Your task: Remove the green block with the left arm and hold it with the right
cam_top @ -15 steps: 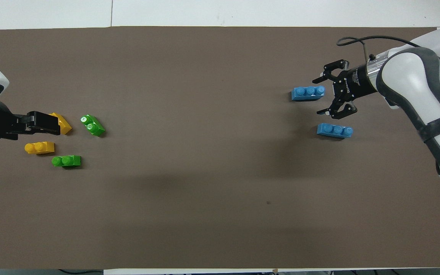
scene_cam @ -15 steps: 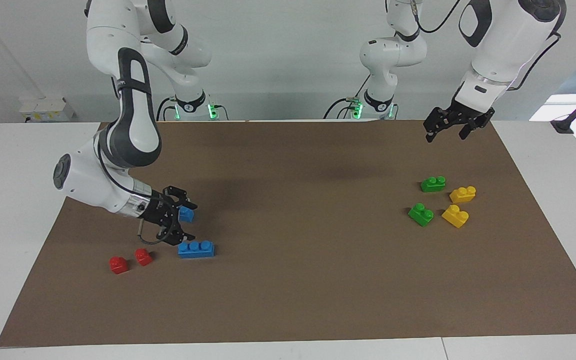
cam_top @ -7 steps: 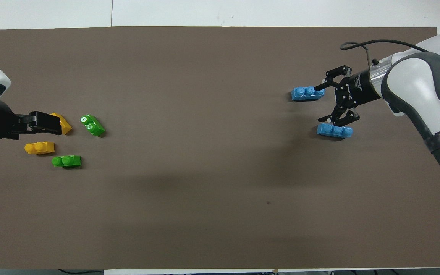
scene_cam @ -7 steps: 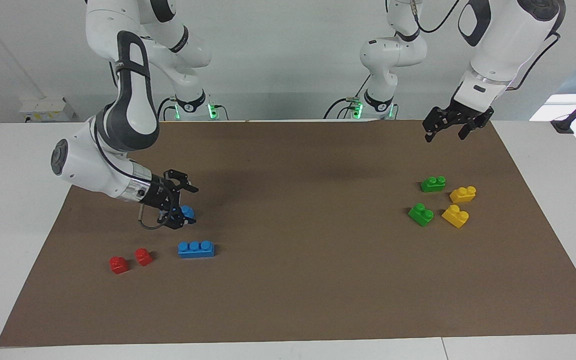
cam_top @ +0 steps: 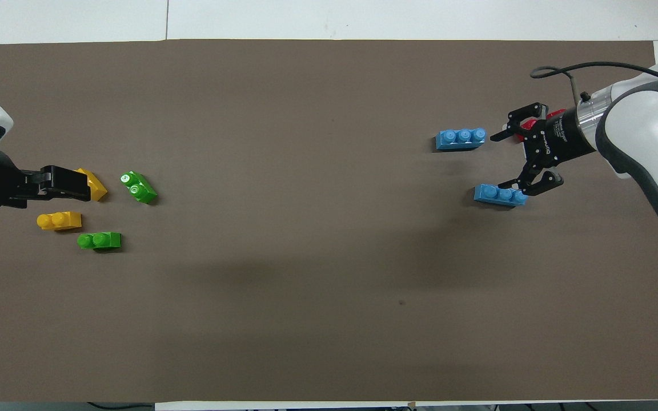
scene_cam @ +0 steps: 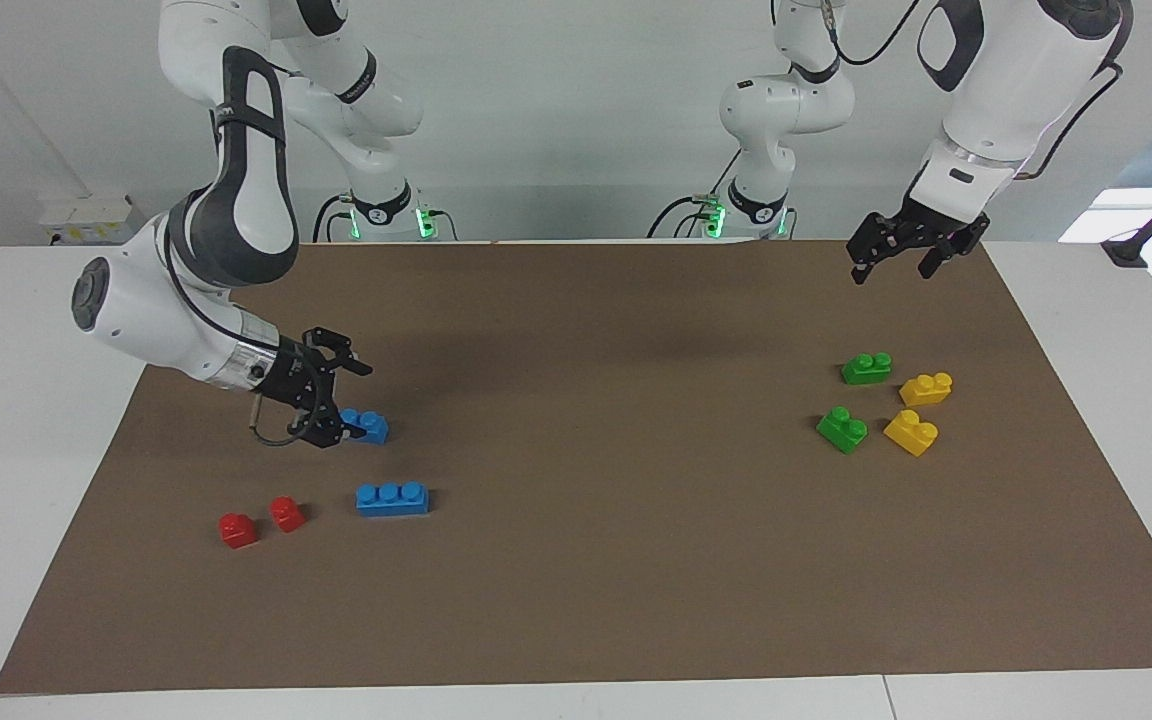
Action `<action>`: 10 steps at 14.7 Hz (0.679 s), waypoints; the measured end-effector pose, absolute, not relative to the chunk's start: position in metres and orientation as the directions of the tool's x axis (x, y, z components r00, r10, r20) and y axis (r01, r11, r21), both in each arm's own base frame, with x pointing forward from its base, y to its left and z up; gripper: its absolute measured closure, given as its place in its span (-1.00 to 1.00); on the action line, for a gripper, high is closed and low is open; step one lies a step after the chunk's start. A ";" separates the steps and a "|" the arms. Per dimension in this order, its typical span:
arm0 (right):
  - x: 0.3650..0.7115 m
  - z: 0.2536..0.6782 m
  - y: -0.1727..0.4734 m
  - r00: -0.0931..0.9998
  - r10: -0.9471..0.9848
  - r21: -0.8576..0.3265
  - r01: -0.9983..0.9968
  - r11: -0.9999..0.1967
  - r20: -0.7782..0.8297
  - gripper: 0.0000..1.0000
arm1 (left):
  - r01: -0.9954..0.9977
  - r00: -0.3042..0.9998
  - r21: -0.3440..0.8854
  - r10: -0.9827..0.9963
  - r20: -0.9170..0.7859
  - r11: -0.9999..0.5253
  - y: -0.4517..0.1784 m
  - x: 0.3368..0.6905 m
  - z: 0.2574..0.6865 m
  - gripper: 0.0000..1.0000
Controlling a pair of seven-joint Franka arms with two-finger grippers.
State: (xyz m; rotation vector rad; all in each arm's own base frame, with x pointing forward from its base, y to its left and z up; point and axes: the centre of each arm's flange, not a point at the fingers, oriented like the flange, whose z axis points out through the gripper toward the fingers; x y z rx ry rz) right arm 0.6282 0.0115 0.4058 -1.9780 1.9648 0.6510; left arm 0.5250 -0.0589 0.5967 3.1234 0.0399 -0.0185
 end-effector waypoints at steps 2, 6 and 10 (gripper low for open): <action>0.627 0.410 0.012 0.033 -0.876 0.087 -0.992 -0.086 -0.482 -1.00 | 0.026 1.000 0.018 0.026 -0.011 -0.999 -0.059 0.525 0.597 -1.00; 0.623 0.436 -0.015 0.193 -0.873 -0.019 -0.978 -0.206 -0.448 -1.00 | 0.027 1.000 0.018 0.027 -0.010 -0.999 -0.058 0.525 0.597 -1.00; 0.602 0.494 -0.032 0.483 -0.817 -0.137 -0.875 -0.464 -0.317 -1.00 | 0.028 1.000 0.018 0.028 -0.010 -0.999 -0.058 0.525 0.597 -1.00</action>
